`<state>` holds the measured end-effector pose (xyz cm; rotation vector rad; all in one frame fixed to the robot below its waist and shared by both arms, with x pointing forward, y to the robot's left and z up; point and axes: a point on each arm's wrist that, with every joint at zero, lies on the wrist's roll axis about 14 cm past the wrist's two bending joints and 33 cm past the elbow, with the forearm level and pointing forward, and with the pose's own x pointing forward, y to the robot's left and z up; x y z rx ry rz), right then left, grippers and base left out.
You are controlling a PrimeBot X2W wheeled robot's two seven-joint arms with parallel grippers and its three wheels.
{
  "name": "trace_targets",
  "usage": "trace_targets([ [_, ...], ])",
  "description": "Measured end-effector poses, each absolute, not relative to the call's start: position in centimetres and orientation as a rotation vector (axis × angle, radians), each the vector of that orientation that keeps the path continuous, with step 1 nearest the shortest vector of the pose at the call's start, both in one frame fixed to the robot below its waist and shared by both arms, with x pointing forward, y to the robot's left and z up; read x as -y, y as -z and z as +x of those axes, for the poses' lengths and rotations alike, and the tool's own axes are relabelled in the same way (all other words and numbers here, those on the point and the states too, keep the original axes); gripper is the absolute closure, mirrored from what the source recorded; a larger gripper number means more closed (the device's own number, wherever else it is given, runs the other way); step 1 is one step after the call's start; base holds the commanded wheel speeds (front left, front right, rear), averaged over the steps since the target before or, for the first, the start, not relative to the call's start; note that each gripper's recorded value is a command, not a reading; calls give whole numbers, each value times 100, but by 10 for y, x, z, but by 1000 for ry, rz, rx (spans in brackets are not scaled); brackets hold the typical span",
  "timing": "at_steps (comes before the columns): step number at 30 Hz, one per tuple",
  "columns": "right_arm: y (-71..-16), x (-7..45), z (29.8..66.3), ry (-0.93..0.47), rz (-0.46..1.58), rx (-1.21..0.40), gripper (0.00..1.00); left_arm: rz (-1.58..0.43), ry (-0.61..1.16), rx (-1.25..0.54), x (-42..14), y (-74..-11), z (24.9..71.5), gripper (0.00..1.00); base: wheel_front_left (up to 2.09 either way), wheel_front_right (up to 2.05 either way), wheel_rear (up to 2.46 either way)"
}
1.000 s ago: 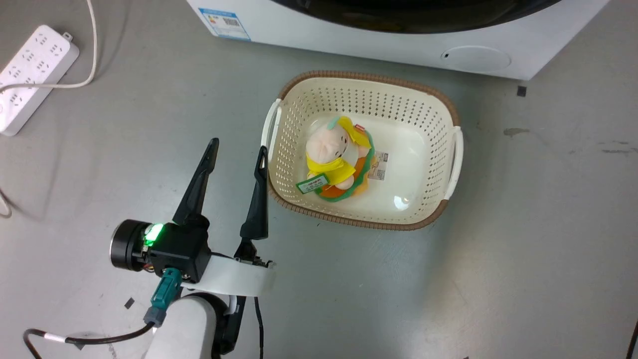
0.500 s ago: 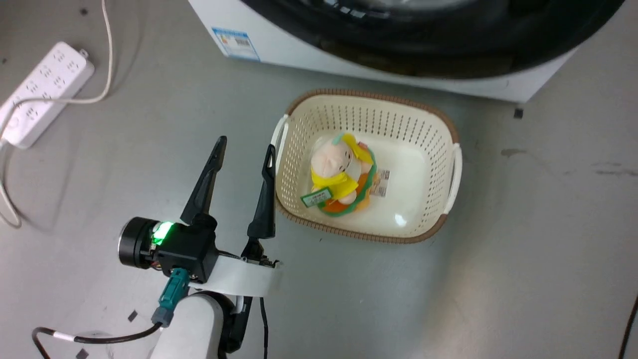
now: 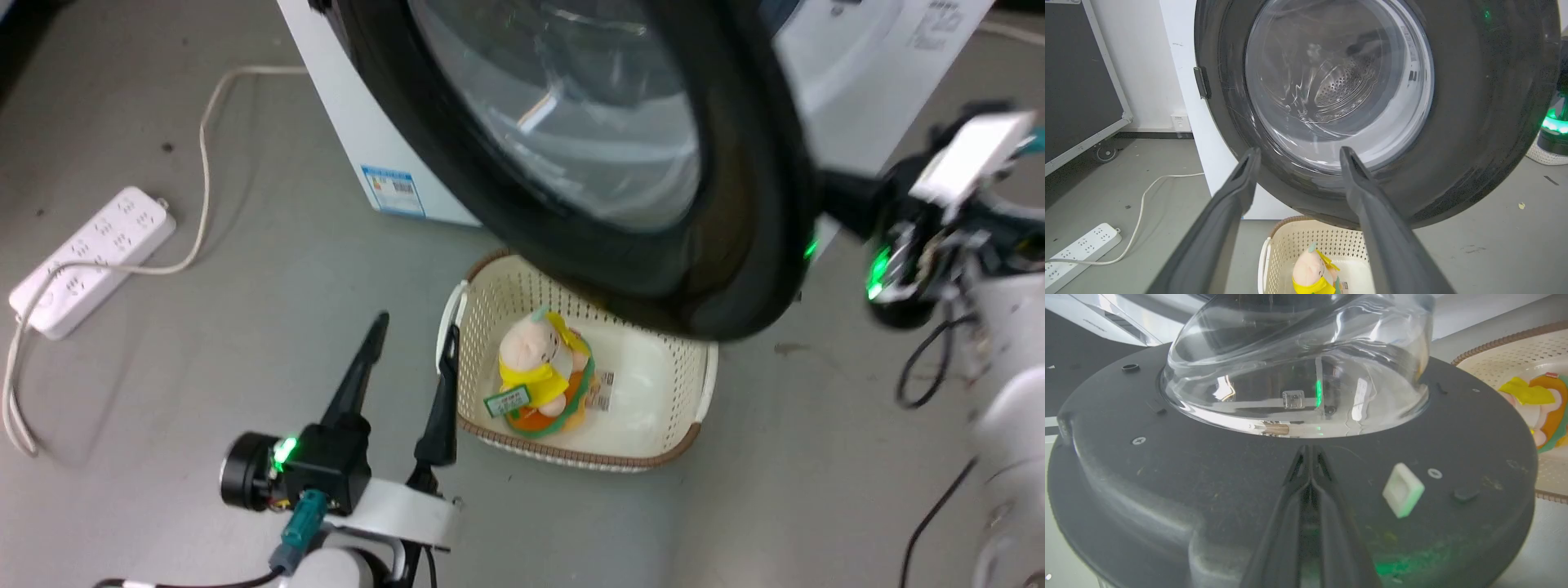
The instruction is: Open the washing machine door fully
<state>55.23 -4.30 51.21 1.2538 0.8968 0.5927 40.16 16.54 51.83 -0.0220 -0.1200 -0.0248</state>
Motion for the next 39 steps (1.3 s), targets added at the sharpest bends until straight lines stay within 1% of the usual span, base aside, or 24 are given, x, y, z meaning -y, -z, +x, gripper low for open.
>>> trace_targets([
  [6,-516,13,502,-721,1229,-967,100,-39,32,128,-162,-524,382,0,0,0,0],
  [10,-511,2,471,-787,1176,-1026,100,-42,30,138,-162,-527,372,0,0,0,0],
  [12,-511,-8,456,-843,1182,-1059,100,-42,29,137,-162,-528,367,0,0,0,0],
  [17,-513,-48,415,-991,1170,-1128,100,-43,14,141,-166,-529,355,0,0,0,0],
  [20,-512,-71,393,-1045,1154,-1153,100,-44,6,142,-168,-529,350,0,0,0,0],
  [23,-513,-85,382,-1062,1148,-1148,100,-45,-2,141,-170,-529,345,0,0,0,0],
  [26,-516,-87,386,-1032,1160,-1104,100,-44,-16,151,-174,-532,343,0,0,0,0],
  [27,-516,-85,390,-1010,1161,-1078,64,-43,-20,154,-175,-533,343,0,0,0,0],
  [28,-517,-83,394,-989,1157,-1054,0,-43,-23,157,-177,-534,343,0,0,0,0],
  [31,-520,-66,407,-926,1130,-965,0,-44,-29,161,-178,-534,341,0,0,0,0],
  [33,-523,-45,419,-861,1099,-872,0,-44,-32,164,-180,-535,339,0,0,0,0],
  [39,-542,38,447,-624,937,-489,0,-47,-26,186,-180,-541,341,0,0,0,0],
])
